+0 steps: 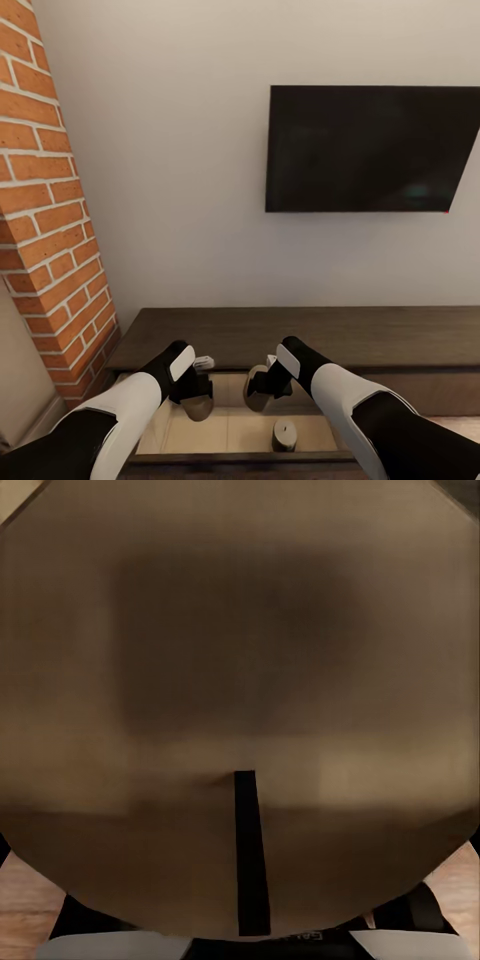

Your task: Place each of the two pumpkins and all three candles from the living room inside a cabinet in the living room (use any cabinet), then make sure every cabinet is closed, and position the cauldron so it is next to a table in the living room.

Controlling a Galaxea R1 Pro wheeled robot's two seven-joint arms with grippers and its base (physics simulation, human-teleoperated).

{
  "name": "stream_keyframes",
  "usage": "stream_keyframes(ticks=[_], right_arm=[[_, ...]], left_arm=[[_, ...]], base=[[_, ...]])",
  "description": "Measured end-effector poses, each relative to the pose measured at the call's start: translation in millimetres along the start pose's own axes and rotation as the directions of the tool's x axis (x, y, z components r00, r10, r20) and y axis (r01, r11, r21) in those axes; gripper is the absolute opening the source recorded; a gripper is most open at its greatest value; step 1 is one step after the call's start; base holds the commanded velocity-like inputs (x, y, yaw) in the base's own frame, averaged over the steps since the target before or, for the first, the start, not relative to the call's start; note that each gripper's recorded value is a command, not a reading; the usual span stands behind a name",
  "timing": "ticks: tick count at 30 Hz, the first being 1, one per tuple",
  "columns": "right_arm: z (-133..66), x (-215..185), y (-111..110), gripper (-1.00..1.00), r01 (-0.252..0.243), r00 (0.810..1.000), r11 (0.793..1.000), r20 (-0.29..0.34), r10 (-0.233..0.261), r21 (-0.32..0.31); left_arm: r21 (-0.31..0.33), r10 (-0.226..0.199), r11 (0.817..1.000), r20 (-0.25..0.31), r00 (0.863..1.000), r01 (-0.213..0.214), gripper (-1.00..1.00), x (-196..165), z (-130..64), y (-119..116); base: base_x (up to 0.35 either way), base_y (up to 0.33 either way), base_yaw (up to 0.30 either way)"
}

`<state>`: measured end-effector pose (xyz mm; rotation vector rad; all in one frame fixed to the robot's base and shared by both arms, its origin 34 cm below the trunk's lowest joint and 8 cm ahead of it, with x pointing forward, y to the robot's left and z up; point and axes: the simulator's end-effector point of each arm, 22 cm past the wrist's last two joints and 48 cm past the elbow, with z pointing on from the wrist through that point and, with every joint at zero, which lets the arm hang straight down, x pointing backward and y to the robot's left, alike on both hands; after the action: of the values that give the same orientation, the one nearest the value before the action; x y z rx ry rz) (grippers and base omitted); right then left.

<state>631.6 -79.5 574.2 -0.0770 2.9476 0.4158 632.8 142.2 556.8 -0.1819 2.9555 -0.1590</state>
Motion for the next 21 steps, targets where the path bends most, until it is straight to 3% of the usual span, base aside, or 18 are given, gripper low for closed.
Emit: stream_keyframes(ticks=[6,13,21], right_arm=[[7.4,4,-12,-1.0,0.06,0.998,0.997,-0.01,-0.059,0.057],[8.5,5,-15,-1.0,0.074,0.997,0.995,-0.014,-0.073,0.07],[8.5,5,-15,-1.0,0.075,0.997,0.995,-0.015,-0.074,0.071]], left_arm=[[0.0,-0.001,1.0,-0.003,1.0,0.001,-1.0,2,6.5,1],[-0.001,-0.002,1.0,-0.003,1.0,0.002,-1.0,2,7.4,1],[0.001,-0.025,1.0,0.062,0.998,0.025,-1.0,-13,7.0,1]], base=[[0.0,0.0,0.184],[0.0,0.0,0.032],[0.0,0.0,0.001]])
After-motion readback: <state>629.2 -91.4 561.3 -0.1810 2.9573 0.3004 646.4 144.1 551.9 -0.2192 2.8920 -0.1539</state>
